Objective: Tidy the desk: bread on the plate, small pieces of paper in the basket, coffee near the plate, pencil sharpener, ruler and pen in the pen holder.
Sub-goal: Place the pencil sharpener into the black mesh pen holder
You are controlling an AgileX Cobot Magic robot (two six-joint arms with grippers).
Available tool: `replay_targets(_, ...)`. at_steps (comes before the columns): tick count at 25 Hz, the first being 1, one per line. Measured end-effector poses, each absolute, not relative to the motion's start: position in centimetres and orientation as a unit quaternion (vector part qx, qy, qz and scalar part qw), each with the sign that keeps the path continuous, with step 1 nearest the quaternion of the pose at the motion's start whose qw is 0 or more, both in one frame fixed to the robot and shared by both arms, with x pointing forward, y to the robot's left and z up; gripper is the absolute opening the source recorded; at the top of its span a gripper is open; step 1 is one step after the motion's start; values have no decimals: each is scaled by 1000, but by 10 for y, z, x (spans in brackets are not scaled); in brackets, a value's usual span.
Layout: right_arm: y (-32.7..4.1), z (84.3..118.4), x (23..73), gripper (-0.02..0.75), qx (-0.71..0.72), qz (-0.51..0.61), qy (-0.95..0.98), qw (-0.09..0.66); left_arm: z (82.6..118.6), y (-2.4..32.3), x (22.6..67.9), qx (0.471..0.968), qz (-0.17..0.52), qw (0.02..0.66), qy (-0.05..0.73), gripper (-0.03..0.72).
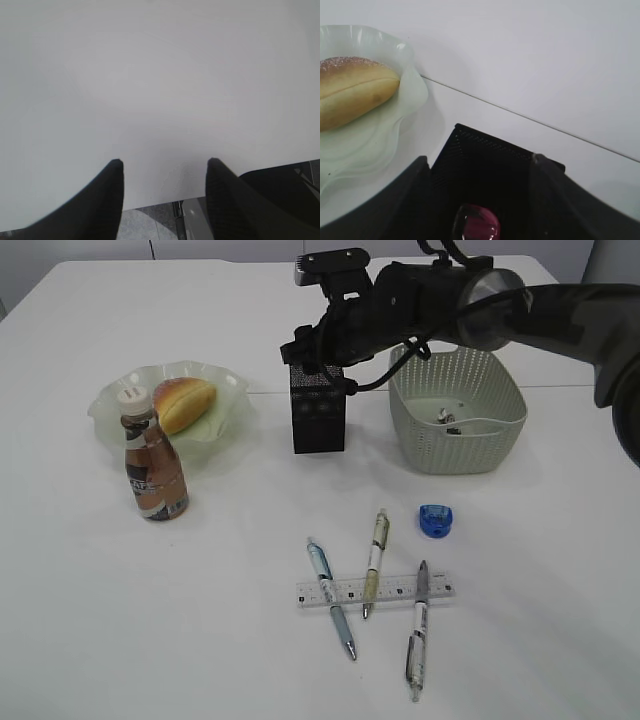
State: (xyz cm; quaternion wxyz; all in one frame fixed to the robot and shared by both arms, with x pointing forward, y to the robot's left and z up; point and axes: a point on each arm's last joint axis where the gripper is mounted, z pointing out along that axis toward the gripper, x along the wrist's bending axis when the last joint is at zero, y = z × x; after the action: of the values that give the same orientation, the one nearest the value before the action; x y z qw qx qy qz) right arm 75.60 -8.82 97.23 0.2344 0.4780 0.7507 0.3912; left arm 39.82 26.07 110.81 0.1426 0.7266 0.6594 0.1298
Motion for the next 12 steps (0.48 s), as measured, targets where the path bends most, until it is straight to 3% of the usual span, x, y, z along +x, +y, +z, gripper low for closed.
replay_targets(6,-89,974,751,487,481,372,764,216,1108,261,398,727,130,143,659,380)
replay_targets(12,-91,1018,742,488,473,367,774,206,1108,261,398,727,130,143,659,380)
